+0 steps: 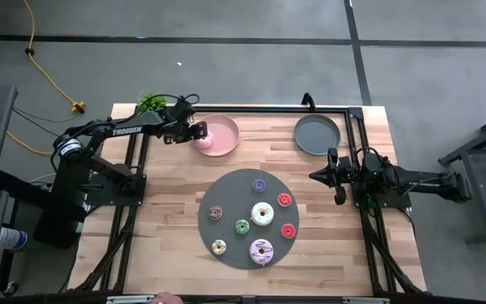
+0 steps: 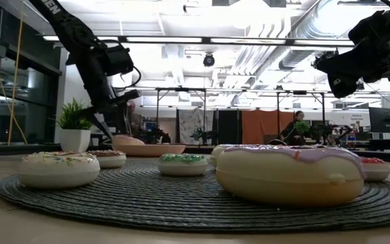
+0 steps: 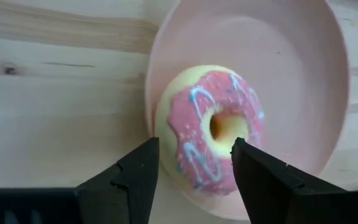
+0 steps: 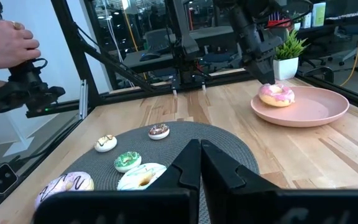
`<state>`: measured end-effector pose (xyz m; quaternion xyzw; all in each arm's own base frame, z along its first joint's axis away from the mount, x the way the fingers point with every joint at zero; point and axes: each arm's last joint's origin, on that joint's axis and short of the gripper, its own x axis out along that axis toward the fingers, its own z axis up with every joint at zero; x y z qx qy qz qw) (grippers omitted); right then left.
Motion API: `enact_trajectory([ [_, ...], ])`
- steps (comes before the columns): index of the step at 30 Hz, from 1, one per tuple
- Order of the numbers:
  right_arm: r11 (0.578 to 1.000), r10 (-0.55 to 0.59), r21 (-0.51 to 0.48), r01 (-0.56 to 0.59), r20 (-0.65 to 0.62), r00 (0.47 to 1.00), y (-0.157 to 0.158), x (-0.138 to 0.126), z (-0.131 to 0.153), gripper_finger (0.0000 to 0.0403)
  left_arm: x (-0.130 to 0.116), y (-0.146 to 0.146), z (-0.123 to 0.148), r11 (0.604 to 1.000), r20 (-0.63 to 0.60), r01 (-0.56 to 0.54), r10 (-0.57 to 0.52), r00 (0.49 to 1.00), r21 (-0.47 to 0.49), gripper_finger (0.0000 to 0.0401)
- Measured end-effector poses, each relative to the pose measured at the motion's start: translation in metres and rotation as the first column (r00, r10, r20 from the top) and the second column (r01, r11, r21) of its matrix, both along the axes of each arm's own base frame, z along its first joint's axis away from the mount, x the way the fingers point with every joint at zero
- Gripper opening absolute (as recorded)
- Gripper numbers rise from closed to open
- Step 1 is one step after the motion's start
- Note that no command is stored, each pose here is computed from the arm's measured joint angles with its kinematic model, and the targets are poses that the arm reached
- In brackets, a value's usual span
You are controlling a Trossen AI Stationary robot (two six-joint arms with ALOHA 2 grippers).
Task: Pick & Place donuts
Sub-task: Put the large pink donut on the pink plate, then put the small brown donut on the gray plate
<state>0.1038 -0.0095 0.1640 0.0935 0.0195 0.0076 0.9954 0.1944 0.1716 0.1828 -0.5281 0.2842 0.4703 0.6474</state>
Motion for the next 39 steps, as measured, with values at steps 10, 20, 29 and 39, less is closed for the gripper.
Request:
enact_trajectory([
  [10, 1.0, 0.0, 0.0, 0.0, 0.0, 1.0, 0.0, 0.0, 0.0, 0.0004, -0.006, -0.002, 0.003, 0.997, -0.099, -0.018, 0.026, 0.995, 0.075, 0.0196],
  [20, 1.0, 0.0, 0.0, 0.0, 0.0, 1.0, 0.0, 0.0, 0.0, 0.0008, -0.017, -0.016, 0.049, 0.963, 0.017, 0.039, -0.045, 0.999, 0.268, 0.0196],
  [29, 1.0, 0.0, 0.0, 0.0, 0.0, 1.0, 0.0, 0.0, 0.0, 0.0009, -0.002, -0.048, 0.068, 0.911, 0.124, 0.247, -0.301, 0.946, 0.33, 0.0196],
  [39, 1.0, 0.0, 0.0, 0.0, 0.0, 1.0, 0.0, 0.0, 0.0, 0.0007, 0.035, -0.087, 0.066, 0.829, 0.25, 0.467, -0.545, 0.8, 0.308, 0.0195],
])
